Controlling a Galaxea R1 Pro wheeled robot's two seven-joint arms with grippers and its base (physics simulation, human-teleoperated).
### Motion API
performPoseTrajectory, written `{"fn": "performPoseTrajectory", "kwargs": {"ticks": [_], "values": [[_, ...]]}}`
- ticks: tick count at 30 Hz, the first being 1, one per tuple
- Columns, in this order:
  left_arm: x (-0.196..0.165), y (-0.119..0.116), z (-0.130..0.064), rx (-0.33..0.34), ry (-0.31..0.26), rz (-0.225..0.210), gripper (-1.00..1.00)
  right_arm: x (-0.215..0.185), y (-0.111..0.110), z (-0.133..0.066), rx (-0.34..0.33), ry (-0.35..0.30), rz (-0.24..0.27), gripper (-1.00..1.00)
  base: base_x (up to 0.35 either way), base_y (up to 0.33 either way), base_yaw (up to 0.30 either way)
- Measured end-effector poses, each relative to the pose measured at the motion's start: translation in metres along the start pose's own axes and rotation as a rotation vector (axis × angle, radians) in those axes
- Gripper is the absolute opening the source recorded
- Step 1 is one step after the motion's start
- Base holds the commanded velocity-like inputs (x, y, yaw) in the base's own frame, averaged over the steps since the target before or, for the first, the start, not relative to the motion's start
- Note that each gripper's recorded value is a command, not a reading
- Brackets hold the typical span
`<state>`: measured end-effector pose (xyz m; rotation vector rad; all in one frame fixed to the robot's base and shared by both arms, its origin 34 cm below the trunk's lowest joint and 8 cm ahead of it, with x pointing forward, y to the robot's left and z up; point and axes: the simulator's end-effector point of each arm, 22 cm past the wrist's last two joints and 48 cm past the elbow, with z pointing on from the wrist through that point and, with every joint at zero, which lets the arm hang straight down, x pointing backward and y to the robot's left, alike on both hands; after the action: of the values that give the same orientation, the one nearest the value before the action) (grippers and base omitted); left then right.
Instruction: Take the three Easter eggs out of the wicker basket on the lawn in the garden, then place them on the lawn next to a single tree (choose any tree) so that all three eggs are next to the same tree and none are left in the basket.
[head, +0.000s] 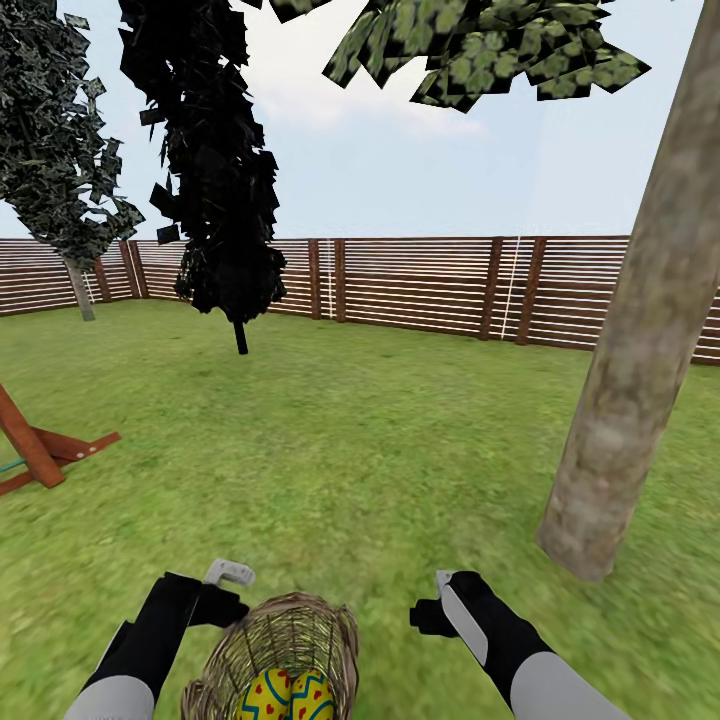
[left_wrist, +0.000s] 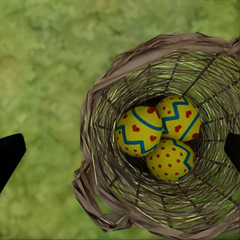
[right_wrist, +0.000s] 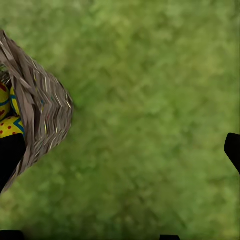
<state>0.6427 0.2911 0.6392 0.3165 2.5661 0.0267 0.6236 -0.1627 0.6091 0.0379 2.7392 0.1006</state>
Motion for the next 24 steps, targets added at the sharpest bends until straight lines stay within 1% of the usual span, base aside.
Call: {"fn": "performPoseTrajectory", "kwargs": {"ticks": [4,11,14,21,24], "values": [[-0.0014,0.0002,-0.0004,-0.001,-0.005,0.003,1.0,-0.0007,-0.0003,-0.0005,0.0,-0.002,0.001,1.0,0.0,0.029,-0.056],[-0.0047,0.0013,-0.0033,-0.004,-0.014,0.005,1.0,-0.0035,0.0001,-0.0036,-0.001,-0.012,0.001,1.0,-0.003,0.049,-0.138],[-0.0061,0.0017,-0.0045,-0.005,-0.018,0.006,1.0,-0.0045,0.0002,-0.0047,-0.001,-0.015,0.002,1.0,-0.087,0.026,-0.119],[-0.0093,0.0021,-0.0056,-0.006,-0.031,0.012,1.0,-0.0054,0.0007,-0.0058,-0.002,-0.018,0.002,1.0,-0.069,0.023,-0.032],[-0.0094,0.0022,-0.0057,-0.006,-0.031,0.013,1.0,-0.0055,0.0008,-0.0059,-0.002,-0.018,0.001,1.0,-0.05,0.103,-0.007]]}}
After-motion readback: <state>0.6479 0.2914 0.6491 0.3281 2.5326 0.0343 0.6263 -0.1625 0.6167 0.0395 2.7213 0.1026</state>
